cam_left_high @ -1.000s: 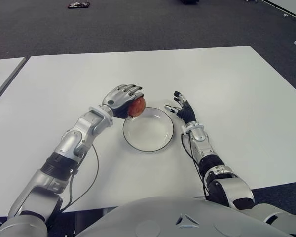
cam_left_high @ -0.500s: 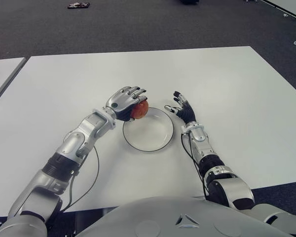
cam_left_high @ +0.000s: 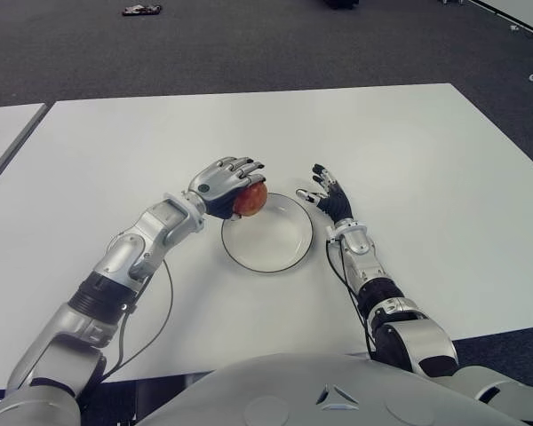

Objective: Put the apples into the plate.

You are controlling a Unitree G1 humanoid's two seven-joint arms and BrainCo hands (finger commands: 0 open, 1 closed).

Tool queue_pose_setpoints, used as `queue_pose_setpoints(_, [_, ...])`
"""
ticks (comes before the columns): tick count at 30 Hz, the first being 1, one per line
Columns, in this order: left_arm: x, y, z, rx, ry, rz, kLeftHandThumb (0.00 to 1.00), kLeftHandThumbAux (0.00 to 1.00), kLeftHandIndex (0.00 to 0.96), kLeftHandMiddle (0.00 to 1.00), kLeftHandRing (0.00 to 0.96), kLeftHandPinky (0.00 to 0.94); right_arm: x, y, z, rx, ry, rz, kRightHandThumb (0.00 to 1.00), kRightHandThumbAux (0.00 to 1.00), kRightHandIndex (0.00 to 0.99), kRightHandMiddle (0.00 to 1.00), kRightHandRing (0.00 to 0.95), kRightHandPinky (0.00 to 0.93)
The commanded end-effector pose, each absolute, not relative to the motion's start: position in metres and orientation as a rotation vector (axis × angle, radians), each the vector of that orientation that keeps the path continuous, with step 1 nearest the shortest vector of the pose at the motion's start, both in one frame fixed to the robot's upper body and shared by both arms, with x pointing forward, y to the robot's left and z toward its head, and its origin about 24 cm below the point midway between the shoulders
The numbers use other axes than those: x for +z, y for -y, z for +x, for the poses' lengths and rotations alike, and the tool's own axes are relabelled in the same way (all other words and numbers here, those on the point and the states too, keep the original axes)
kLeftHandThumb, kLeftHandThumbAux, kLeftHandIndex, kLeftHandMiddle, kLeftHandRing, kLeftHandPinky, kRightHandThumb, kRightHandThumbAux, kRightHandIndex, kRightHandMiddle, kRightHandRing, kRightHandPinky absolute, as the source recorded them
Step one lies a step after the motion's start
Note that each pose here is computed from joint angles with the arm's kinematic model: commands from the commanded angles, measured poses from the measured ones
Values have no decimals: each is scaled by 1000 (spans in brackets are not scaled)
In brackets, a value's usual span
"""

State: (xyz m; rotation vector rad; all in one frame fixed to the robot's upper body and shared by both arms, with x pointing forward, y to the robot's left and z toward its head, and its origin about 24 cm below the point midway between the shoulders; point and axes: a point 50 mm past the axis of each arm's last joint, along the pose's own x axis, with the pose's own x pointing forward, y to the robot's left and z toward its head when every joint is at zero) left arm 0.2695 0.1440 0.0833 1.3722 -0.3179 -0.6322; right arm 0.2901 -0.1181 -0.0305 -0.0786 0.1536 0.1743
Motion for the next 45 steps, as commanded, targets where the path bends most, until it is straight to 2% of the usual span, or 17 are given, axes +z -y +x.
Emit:
queue_pose_setpoints(1, [78, -149, 272, -647, 222, 1132, 132, 163, 0, 0, 0, 0, -61, 119, 267, 177, -320, -76, 86, 697, 6, 21, 52, 117])
queue_pose_setpoints(6, [77, -149, 271, -725, 150, 1002, 32, 230, 0, 0, 0, 0, -61, 120, 267, 178, -314, -79, 85, 695, 1, 19, 51, 117])
queue_pose_setpoints(9, [77, -150, 270, -748, 126, 977, 10, 250, 0, 0, 0, 0, -61, 120, 267, 179, -312, -79, 82, 693, 0, 19, 50, 114])
queue_pose_setpoints(21, [78, -152, 271, -813, 35, 941, 0, 378, 0, 0, 0, 0, -61, 120, 267, 175, -314, -64, 71, 688, 0, 13, 43, 111])
queue_pose_setpoints(29, [83, -155, 269, -861, -23, 888, 0, 409, 0, 0, 0, 0, -60, 121, 267, 177, -310, -66, 67, 682, 0, 24, 58, 134])
queue_pose_setpoints(37, [84, -150, 269, -829, -2, 913, 0, 419, 0, 0, 0, 0, -61, 121, 267, 177, -312, -67, 69, 692, 0, 21, 53, 111])
queue_pose_setpoints(45, [82, -150, 269, -817, 26, 965, 0, 478, 0, 0, 0, 0, -61, 121, 267, 175, -318, -63, 73, 701, 0, 18, 48, 110])
